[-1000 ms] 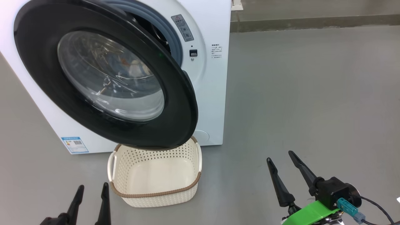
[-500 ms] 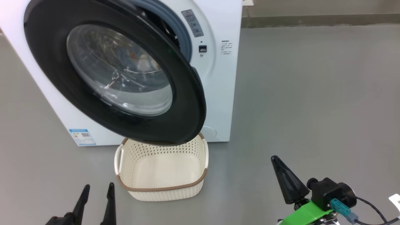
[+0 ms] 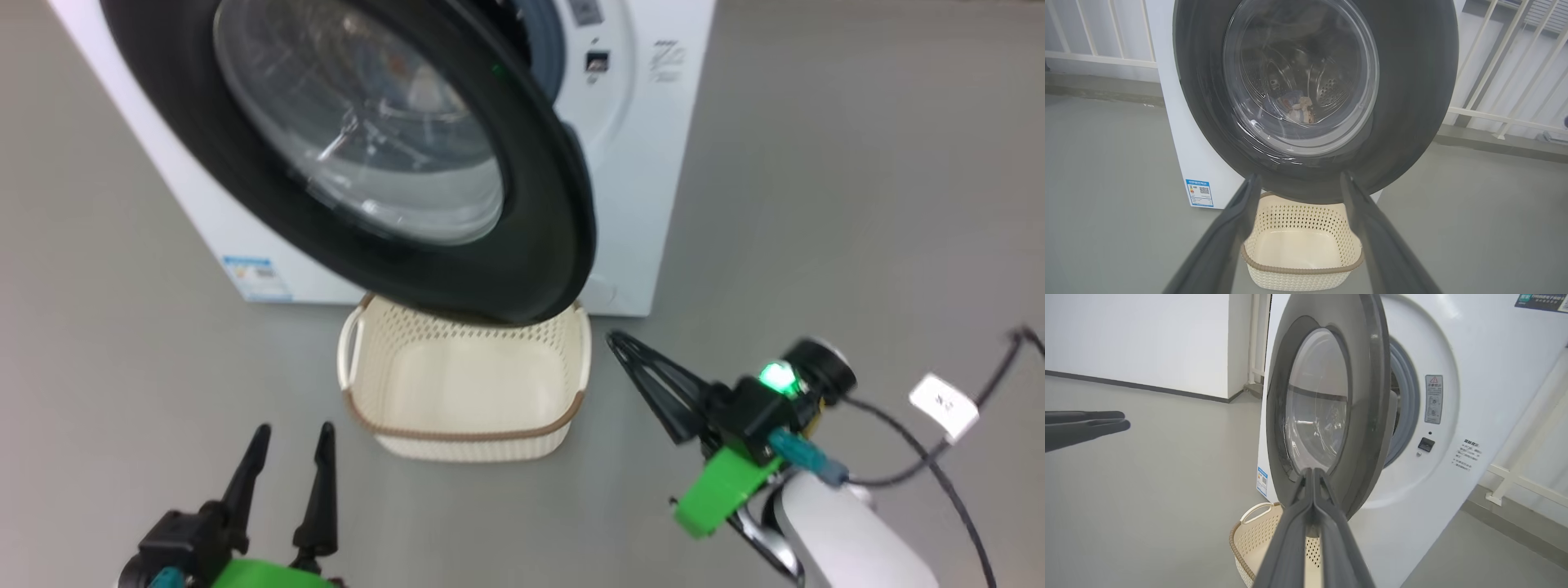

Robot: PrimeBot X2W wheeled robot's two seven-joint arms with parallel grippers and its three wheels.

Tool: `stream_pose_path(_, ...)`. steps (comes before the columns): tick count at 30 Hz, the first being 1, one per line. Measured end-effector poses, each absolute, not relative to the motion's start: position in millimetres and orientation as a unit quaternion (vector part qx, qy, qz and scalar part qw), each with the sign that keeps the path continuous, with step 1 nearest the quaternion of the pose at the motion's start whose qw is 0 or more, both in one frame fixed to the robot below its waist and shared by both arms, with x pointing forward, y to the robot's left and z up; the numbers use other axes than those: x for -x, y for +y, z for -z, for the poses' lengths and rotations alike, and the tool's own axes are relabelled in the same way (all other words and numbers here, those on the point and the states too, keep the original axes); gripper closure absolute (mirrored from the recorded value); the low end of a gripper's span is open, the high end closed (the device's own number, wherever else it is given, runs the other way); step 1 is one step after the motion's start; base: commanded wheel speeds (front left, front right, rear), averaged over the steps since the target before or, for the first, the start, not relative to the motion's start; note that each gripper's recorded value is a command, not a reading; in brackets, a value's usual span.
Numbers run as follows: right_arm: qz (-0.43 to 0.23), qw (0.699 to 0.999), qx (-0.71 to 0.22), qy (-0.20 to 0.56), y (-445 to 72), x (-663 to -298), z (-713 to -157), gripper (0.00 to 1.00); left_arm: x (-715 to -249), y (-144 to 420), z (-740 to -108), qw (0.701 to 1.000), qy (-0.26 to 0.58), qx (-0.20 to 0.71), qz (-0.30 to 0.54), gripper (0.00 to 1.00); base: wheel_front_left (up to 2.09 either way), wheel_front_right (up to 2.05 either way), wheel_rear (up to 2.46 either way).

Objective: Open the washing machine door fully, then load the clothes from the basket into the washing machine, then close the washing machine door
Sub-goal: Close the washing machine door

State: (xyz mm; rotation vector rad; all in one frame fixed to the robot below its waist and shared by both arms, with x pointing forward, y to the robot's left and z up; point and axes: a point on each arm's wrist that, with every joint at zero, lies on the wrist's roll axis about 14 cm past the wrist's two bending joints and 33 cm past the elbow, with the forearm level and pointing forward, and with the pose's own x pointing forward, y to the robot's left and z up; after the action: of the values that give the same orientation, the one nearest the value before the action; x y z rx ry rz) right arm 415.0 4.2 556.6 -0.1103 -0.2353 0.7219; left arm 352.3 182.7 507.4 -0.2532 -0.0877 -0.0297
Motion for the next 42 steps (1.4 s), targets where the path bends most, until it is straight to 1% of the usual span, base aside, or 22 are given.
stream_pose_path(6,-0.404,0.905,0.070,-0.116,35,-438,-554,1.00,-360,189,-501,0.990,-0.034,0.134,0.001,0.00,0.00,0.00,0.00)
stream_pose_path(20,-0.447,0.889,0.056,-0.081,73,-486,-519,1.00,-376,207,-482,0.991,-0.006,0.128,-0.030,0.00,0.00,0.00,0.00)
stream_pose_path(24,-0.439,0.895,0.037,-0.074,74,-501,-514,1.00,-380,206,-476,0.992,0.004,0.125,-0.029,0.00,0.00,0.00,0.00)
stream_pose_path(29,-0.435,0.898,0.030,-0.062,74,-511,-502,1.00,-385,208,-472,0.992,0.010,0.121,-0.031,0.00,0.00,0.00,0.00)
stream_pose_path(42,-0.404,0.912,0.023,-0.074,67,-552,-499,1.00,-400,206,-457,0.992,0.030,0.119,-0.026,0.00,0.00,0.00,0.00)
